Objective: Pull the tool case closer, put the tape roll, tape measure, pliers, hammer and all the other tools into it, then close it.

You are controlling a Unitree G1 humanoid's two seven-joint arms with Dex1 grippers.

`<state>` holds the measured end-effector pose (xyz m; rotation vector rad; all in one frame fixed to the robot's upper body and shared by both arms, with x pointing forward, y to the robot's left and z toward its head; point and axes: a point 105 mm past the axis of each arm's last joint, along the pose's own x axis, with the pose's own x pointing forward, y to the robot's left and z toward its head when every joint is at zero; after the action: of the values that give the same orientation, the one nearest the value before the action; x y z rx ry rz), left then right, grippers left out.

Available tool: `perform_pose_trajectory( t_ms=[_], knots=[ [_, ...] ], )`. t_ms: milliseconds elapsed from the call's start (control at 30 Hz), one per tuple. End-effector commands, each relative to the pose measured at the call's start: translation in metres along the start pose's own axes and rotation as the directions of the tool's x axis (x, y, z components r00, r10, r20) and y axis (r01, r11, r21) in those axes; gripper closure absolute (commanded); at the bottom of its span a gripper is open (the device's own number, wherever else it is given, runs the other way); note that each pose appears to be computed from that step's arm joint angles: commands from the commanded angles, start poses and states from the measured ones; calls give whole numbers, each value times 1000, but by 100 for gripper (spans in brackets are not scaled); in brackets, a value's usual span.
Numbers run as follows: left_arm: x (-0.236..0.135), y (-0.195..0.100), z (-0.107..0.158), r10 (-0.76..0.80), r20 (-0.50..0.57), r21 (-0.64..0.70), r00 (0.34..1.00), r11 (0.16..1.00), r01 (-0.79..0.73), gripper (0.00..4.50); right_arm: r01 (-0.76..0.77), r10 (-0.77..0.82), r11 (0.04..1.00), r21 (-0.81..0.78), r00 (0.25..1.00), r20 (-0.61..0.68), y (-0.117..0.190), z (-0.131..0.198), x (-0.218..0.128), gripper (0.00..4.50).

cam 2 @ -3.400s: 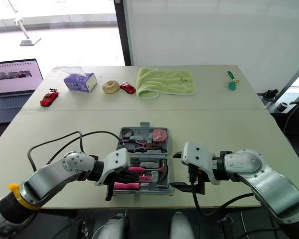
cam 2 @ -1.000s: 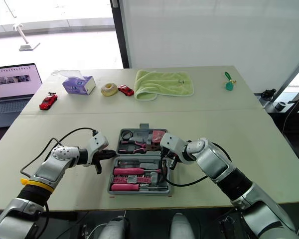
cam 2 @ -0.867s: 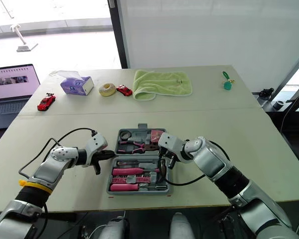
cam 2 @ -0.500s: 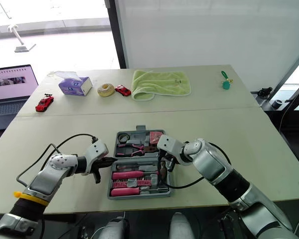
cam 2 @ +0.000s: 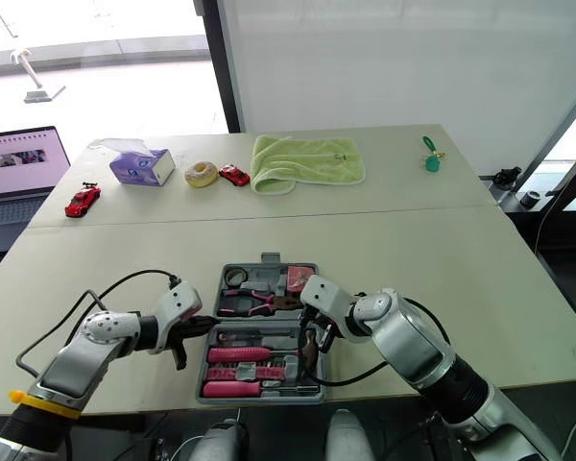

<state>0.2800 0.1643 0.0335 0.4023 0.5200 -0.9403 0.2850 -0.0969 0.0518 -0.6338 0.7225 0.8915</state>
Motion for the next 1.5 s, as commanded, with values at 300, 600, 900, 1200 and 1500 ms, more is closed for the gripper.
perform_pose_trajectory(
  t_ms=[300, 600, 900, 1200, 1500],
  knots=[
    [10, -19, -8, -75, -15, -21, 997, 997, 74, 450, -48, 53, 997, -66, 996, 78, 12, 23, 1, 447],
    [16, -23, 0, -97, 5, -4, 995, 995, 97, 450, -17, 21, 998, -53, 998, 66, 4, 17, 0, 447],
    [19, -23, 3, -106, 9, 3, 994, 994, 106, 450, 1, 1, 999, -43, 999, 48, -1, 11, -2, 447],
    [-2, -1, -5, -22, -55, 6, 998, 1000, 23, 450, 31, -29, 998, -51, 999, 45, -9, 5, -10, 447],
    [-61, 28, 5, 81, -86, 33, 993, 996, -78, 450, 138, -136, 986, -90, 990, 25, -37, -17, -52, 447]
  ],
)
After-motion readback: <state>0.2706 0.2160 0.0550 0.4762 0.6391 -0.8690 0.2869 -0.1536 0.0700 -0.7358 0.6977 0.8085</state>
